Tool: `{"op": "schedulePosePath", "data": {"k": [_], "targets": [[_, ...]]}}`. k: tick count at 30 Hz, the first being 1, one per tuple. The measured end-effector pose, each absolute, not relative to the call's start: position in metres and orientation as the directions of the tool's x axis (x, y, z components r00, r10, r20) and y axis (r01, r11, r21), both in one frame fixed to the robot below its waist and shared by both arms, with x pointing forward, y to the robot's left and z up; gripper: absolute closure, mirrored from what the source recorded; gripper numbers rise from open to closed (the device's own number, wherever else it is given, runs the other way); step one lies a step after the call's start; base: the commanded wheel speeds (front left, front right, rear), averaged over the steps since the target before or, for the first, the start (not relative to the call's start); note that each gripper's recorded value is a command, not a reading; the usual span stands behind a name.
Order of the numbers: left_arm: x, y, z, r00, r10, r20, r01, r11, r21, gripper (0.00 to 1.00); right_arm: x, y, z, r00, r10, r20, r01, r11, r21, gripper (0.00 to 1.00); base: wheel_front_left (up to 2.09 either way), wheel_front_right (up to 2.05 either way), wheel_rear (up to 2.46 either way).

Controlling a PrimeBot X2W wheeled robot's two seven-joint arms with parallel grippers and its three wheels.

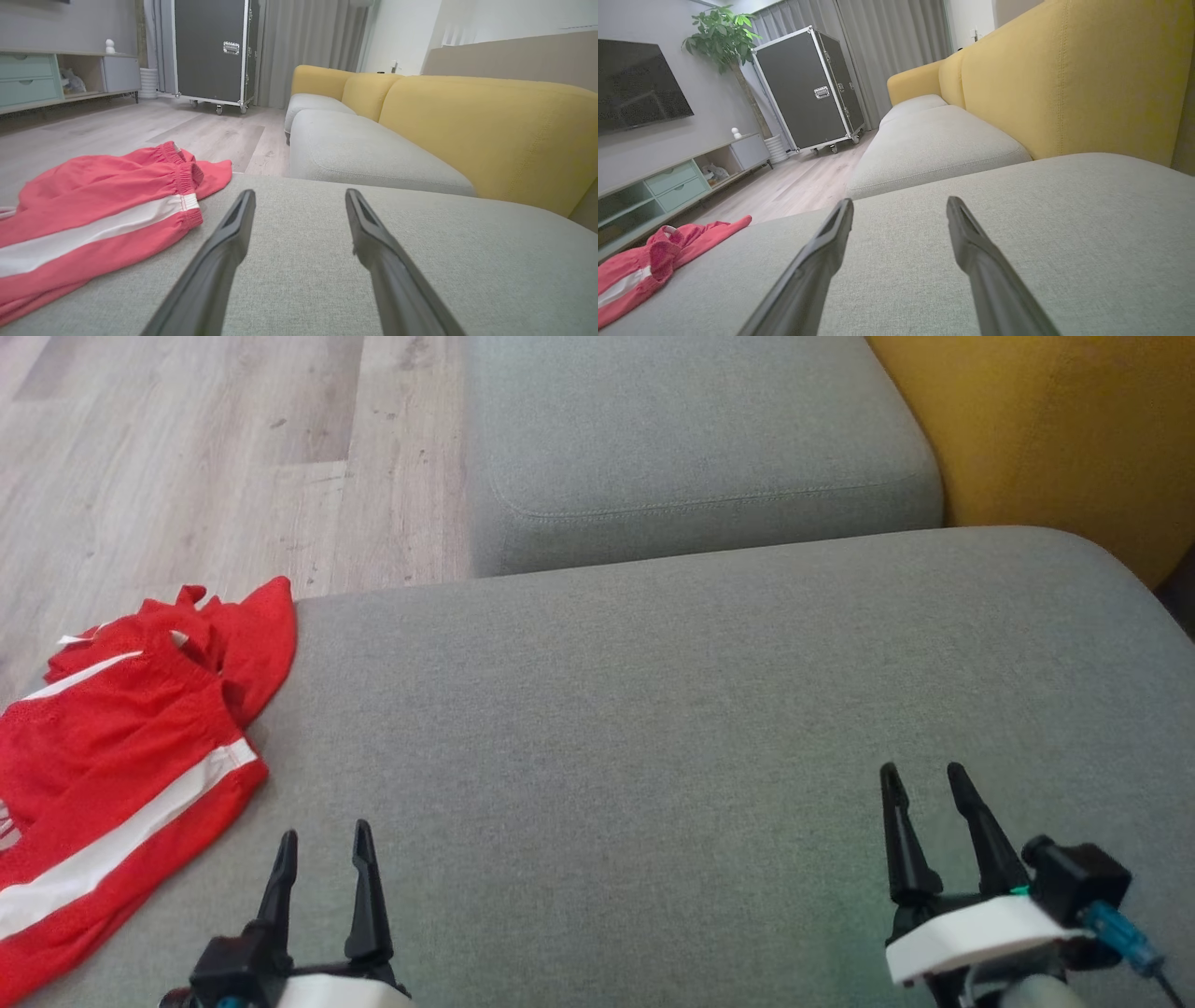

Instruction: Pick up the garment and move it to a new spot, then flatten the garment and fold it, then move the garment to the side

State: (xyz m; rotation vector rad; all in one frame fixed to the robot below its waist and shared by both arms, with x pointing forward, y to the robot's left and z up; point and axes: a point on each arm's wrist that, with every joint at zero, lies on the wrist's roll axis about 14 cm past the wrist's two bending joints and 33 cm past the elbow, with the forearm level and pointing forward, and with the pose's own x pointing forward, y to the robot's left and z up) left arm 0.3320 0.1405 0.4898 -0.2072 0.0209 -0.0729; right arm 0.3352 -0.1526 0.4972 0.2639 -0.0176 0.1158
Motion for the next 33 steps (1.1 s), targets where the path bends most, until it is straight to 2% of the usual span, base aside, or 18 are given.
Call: {"op": "schedulePosePath", "data": {"k": [20,33], "targets": [[0.328,0.131,0.503,0.990,-0.122,0.074,0.118,0.991,0.056,0.00,0.327,-0.143,0.499,0.985,0.164,0.061,-0.167,0.985,0.051,0.00,0.00,0.00,0.00],[0.327,0.132,0.499,0.991,-0.122,0.062,0.118,0.991,0.064,0.00,0.327,-0.142,0.496,0.985,0.167,0.052,-0.169,0.985,0.045,0.00,0.00,0.00,0.00]]}}
